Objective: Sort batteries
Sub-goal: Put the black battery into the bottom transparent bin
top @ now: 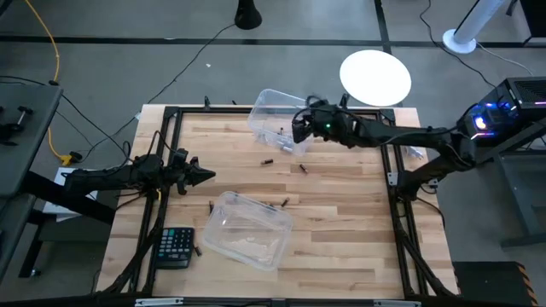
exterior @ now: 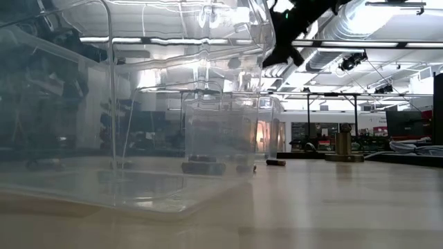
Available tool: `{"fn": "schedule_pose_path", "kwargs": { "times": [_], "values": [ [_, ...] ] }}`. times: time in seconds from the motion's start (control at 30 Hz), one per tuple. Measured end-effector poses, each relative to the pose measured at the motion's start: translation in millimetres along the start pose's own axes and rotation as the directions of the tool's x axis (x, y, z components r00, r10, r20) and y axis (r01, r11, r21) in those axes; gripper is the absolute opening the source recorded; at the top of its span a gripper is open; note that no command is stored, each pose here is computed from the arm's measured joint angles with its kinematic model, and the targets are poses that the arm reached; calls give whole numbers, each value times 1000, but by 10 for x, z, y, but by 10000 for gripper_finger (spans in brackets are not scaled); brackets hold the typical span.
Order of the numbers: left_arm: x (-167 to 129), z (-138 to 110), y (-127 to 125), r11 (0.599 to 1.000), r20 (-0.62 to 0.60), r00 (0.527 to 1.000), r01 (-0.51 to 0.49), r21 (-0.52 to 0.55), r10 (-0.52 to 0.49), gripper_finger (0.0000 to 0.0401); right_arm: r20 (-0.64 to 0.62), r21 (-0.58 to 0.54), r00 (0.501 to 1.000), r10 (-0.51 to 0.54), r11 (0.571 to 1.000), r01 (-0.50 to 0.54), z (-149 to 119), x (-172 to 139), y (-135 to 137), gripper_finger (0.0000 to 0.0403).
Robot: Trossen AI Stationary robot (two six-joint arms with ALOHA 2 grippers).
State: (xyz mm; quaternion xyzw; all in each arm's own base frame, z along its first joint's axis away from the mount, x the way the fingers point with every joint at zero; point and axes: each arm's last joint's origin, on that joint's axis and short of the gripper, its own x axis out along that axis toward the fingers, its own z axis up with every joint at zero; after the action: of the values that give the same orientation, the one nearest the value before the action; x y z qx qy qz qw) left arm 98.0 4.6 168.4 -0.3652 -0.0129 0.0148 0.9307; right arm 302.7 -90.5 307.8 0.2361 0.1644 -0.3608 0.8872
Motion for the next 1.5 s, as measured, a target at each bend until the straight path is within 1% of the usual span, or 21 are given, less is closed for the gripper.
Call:
{"fn": "schedule_pose_path", "kwargs": {
  "times": [0.07, 0.13, 0.23, 0.33, 0.5, 0.6, 0.7, 0.77, 0.83, 0.93, 0.97, 1.1, 1.2, 1.4, 1.5],
  "values": [
    [0, -1, 0, 1000, -1, 1000, 0, 0, 0, 0, -11, -54, 993, 114, 992, -114, 22, -129, 120, 213],
    [0, 0, 0, 1000, 0, 1000, 0, 0, 0, 0, -34, -98, 981, 190, 976, -192, -20, -264, 243, 213],
    [0, 0, 0, 1000, 0, 1000, 0, 0, 0, 0, -94, -144, 964, 247, 955, -259, -174, -427, 418, 214],
    [0, 0, 0, 1000, 0, 1000, 0, 0, 0, 0, -179, -188, 942, 285, 930, -317, -418, -553, 572, 214],
    [0, 0, 0, 1000, 0, 1000, 0, 0, 0, 0, -331, -146, 881, 339, 904, -402, -968, -754, 719, 214],
    [0, 0, 0, 1000, 0, 1000, 0, 0, 0, 0, -397, -106, 844, 360, 896, -432, -1271, -888, 757, 215],
    [0, 0, 0, 1000, 0, 1000, 0, 0, 0, 0, -431, -16, 812, 394, 896, -443, -1534, -995, 768, 215],
    [0, 0, 0, 1000, 0, 1000, -1, 1, 1, 0, -417, 58, 804, 424, 895, -442, -1649, -1068, 790, 215],
    [0, 4, 5, 1000, 14, 1000, -16, 21, 16, 0, -395, 112, 809, 435, 897, -428, -1730, -1144, 810, 215],
    [-1, 15, 16, 995, 51, 997, -59, 76, 55, 0, -329, 179, 847, 418, 908, -378, -1791, -1241, 832, 215],
    [-1, 17, 16, 995, 56, 997, -62, 80, 57, 0, -299, 206, 862, 409, 910, -360, -1796, -1264, 839, 215],
    [-1, 18, 15, 998, 56, 997, -58, 15, 57, 0, -191, 273, 907, 375, 908, -318, -1782, -1298, 851, 215],
    [-1, 17, 16, 998, 56, 997, -58, 0, 58, 0, -130, 313, 929, 347, 903, -294, -1737, -1263, 847, 215],
    [-1, 22, 14, 998, 64, 996, -60, 18, 59, 0, -70, 370, 945, 320, 888, -273, -1621, -1142, 831, 215],
    [0, 48, -5, 999, 96, 994, -45, -12, 46, 0, -74, 380, 941, 329, 882, -279, -1570, -1082, 824, 215]
  ]
}}
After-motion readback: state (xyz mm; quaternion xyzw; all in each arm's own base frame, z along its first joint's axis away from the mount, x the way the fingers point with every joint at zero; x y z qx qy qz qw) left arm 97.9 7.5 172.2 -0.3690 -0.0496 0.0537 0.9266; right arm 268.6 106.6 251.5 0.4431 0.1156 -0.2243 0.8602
